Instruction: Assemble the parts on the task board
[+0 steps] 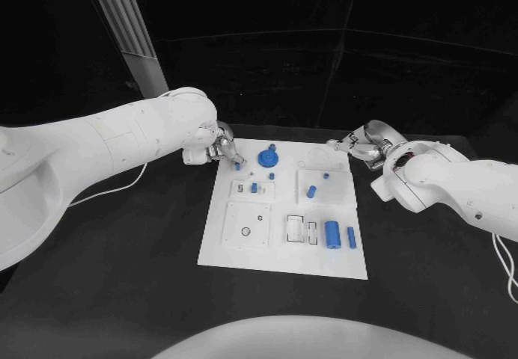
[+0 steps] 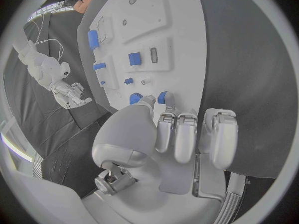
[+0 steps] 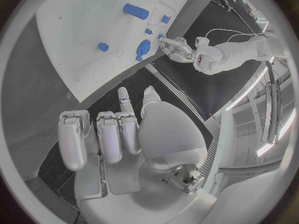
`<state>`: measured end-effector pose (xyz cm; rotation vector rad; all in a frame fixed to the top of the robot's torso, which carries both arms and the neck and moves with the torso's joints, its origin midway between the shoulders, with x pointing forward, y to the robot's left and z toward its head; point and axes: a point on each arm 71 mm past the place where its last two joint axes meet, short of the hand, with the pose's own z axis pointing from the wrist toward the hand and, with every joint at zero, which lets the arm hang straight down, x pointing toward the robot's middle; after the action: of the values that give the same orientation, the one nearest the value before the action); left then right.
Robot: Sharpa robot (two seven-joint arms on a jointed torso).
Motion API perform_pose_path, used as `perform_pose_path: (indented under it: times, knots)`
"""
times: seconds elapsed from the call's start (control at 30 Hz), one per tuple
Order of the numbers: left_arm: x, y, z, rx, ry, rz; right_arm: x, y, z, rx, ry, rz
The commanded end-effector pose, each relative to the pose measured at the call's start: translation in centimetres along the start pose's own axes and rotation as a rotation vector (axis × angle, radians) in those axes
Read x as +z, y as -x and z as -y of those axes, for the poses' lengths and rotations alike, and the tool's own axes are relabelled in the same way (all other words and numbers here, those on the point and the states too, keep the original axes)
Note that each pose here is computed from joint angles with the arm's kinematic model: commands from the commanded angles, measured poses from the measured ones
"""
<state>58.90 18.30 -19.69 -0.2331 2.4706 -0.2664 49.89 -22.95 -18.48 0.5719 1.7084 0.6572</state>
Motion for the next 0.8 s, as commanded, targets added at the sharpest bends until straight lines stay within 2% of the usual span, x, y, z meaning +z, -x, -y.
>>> perform_pose_path:
  times: [0.03,0.8]
  knots:
    - [-0.02,0.1,-0.03,0.003,0.011,0.005,0.0,-0.02,-0.15,0.0,0.004,-0.004]
    - [0.12,-0.17,0.0,0.008,0.01,-0.008,-0.04,0.06,-0.04,0.0,-0.003,-0.002]
